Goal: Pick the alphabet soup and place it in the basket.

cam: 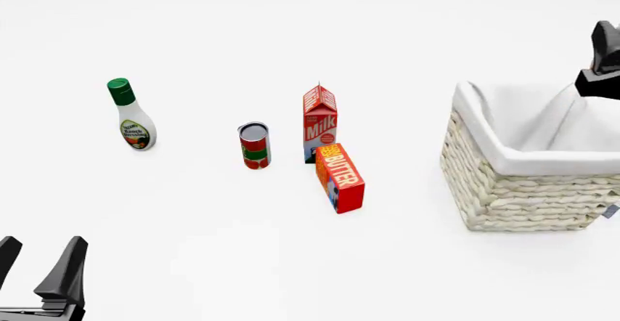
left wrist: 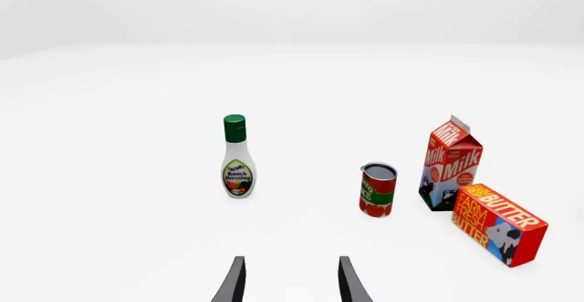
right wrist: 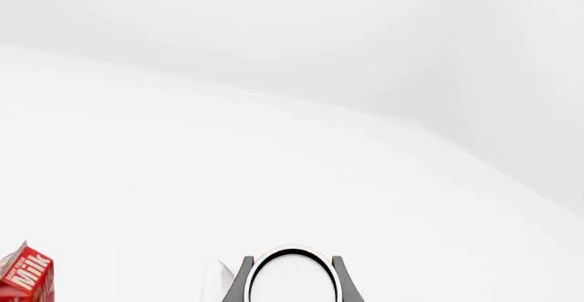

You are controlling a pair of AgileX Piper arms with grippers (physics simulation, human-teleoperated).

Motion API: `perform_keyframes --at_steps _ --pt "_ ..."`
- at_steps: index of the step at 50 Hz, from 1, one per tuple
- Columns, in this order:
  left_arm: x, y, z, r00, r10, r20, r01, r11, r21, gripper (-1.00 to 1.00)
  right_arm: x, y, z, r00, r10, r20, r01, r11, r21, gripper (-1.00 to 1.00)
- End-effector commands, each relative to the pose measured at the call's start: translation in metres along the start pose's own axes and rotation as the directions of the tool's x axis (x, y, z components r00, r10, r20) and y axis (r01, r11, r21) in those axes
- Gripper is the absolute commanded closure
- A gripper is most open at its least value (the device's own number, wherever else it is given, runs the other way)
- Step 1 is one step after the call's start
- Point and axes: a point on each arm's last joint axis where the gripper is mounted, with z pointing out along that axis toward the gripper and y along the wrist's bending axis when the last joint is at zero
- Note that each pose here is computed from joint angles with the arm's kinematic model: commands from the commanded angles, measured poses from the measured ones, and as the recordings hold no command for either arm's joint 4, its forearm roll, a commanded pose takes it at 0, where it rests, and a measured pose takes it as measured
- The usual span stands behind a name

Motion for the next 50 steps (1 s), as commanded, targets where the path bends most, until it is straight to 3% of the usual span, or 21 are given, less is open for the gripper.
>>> perform_keyframes --at_steps 1,16,35,50 --pt "0.000 0.000 0.000 1.000 0.000 0.000 0.000 1.000 0.000 -1.00 0.007 -0.001 0.014 0.999 0.004 -0.050 -0.004 1.000 0.003 1.00" --pt "0.000 0.000 0.000 1.000 0.000 0.000 0.000 1.000 0.000 -1.00 0.025 0.001 0.029 0.991 -0.041 -0.129 0.040 0.999 -0.013 1.00" --pt "0.000 0.000 0.000 1.000 0.000 0.000 0.000 1.000 0.000 -1.00 0.019 -0.006 0.043 0.978 -0.108 -0.176 0.107 0.994 -0.019 1.00" --pt "0.000 0.000 0.000 1.000 0.000 0.000 0.000 1.000 0.000 -1.00 0.023 -0.001 0.059 0.964 -0.122 -0.238 0.111 0.992 -0.060 1.00"
